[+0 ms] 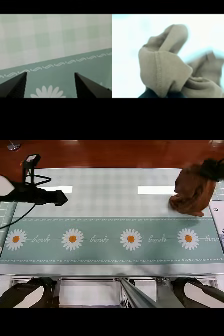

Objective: Fold the shirts.

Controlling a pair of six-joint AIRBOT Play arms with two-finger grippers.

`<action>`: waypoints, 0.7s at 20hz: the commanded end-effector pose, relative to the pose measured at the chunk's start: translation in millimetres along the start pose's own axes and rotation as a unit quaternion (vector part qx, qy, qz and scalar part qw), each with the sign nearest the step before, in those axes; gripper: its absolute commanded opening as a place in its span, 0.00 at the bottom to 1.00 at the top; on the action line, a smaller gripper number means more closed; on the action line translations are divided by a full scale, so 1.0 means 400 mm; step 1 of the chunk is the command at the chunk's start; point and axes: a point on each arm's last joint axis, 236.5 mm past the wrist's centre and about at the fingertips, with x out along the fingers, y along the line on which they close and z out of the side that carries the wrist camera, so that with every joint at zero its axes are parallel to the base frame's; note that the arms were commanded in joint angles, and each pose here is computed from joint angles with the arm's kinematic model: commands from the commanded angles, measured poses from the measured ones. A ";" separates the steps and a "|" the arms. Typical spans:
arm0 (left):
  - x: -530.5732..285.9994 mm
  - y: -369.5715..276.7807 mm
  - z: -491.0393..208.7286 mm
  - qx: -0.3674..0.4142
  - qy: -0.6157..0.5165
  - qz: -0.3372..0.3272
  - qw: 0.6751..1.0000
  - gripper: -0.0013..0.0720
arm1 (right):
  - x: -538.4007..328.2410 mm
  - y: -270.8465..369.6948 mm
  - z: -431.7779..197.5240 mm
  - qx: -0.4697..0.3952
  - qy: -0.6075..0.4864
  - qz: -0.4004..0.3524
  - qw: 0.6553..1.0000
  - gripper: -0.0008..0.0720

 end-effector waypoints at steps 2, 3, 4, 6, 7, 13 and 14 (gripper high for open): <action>-0.118 -0.091 -0.093 0.007 -0.052 -0.050 0.997 0.98 | -0.340 0.190 0.145 -0.075 -0.169 0.058 0.981 0.05; -0.131 -0.098 -0.125 0.003 -0.059 -0.053 0.997 0.98 | -0.405 0.228 0.153 -0.091 -0.196 0.071 0.974 0.05; -0.140 -0.100 -0.151 0.004 -0.064 -0.053 0.997 0.98 | -0.471 0.264 0.165 -0.105 -0.225 0.083 0.965 0.05; -0.153 -0.103 -0.189 -0.001 -0.074 -0.054 0.996 0.98 | -0.591 0.323 0.188 -0.127 -0.274 0.105 0.947 0.05; -0.156 -0.105 -0.199 -0.004 -0.077 -0.054 0.996 0.98 | -0.649 0.356 0.196 -0.139 -0.295 0.119 0.938 0.05; -0.159 -0.097 -0.151 -0.032 -0.117 -0.053 0.991 0.98 | -0.622 0.551 0.023 -0.228 -0.188 0.232 0.927 0.05; -0.160 -0.094 -0.140 -0.033 -0.126 -0.051 0.990 0.98 | -0.561 0.595 -0.048 -0.243 -0.139 0.255 0.926 0.05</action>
